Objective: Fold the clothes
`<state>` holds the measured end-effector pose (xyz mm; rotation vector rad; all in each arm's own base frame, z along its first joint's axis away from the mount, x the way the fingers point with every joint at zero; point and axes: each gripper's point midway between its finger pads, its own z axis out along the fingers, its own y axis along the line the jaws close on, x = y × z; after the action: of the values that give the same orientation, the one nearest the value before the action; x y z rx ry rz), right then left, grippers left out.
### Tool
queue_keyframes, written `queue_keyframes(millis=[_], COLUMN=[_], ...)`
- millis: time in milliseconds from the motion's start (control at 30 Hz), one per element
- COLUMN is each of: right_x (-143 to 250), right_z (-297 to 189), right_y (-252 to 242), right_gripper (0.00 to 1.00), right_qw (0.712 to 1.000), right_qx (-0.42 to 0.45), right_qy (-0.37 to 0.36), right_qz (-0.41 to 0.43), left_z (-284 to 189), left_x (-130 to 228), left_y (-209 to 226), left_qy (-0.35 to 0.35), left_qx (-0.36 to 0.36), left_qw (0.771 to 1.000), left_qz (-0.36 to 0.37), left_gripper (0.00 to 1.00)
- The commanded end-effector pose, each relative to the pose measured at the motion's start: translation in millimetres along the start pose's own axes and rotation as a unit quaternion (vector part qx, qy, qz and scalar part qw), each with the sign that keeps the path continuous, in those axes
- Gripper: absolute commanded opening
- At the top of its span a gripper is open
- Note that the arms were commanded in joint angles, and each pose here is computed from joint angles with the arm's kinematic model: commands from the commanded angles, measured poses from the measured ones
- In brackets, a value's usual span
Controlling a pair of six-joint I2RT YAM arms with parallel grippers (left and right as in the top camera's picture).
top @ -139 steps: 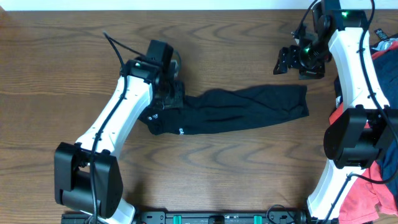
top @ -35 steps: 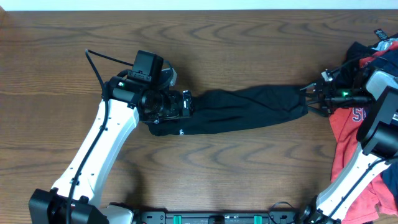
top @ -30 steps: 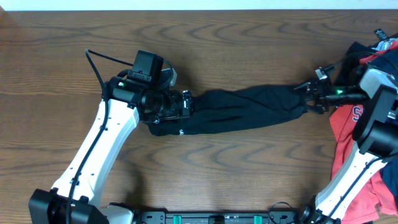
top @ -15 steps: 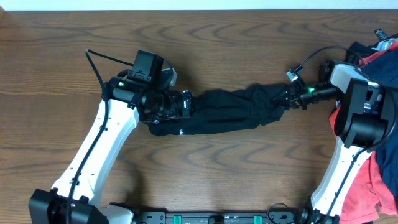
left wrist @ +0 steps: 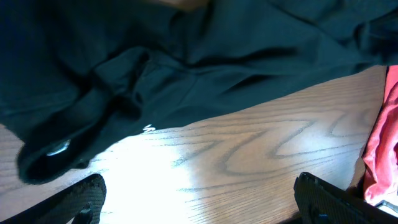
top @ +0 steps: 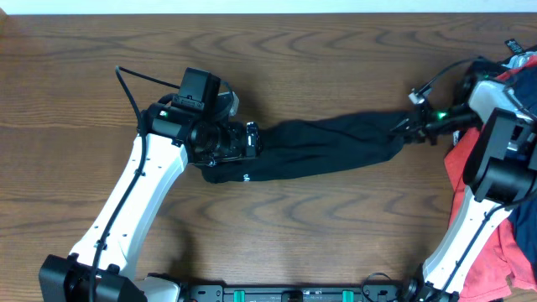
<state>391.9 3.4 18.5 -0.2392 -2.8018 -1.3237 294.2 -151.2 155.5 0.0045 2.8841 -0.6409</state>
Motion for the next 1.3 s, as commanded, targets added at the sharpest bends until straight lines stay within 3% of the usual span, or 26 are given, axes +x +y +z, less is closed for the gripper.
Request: queue_keyframes(millis=[0,300,700,1000,1267], right_x=[-14.7,-24.7,-15.9,-11.3,-10.3], right_z=[-37.4,-80.1,-132.4,-114.2,-75.6], right_y=[22.0,40.1,15.1,27.4,81.5], right_gripper=[0.01,0.01,0.01,0.01,0.01], right_qw=[0.997,0.994,0.991,0.992,0.991], right_qx=[0.047,0.084,0.098,0.110,0.117], right_qy=[-0.035,-0.061,-0.092,-0.060,-0.018], right_qz=[-0.043,-0.038,0.020,0.005,-0.063], left_z=[-2.1,-2.0,-2.1,-2.0,-0.6], left_x=[-4.3,-4.0,-4.4,-8.1,-10.8], left_y=[-4.4,-4.2,-4.4,-5.7,-5.9], left_qy=[-0.004,-0.004,-0.004,-0.012,-0.018], left_qx=[0.005,0.005,0.005,0.008,0.009], left_qw=[1.000,1.000,1.000,1.000,1.000], left_qz=[0.015,0.015,0.015,0.018,0.021], left_gripper=[0.98,0.98,0.98,0.98,0.98])
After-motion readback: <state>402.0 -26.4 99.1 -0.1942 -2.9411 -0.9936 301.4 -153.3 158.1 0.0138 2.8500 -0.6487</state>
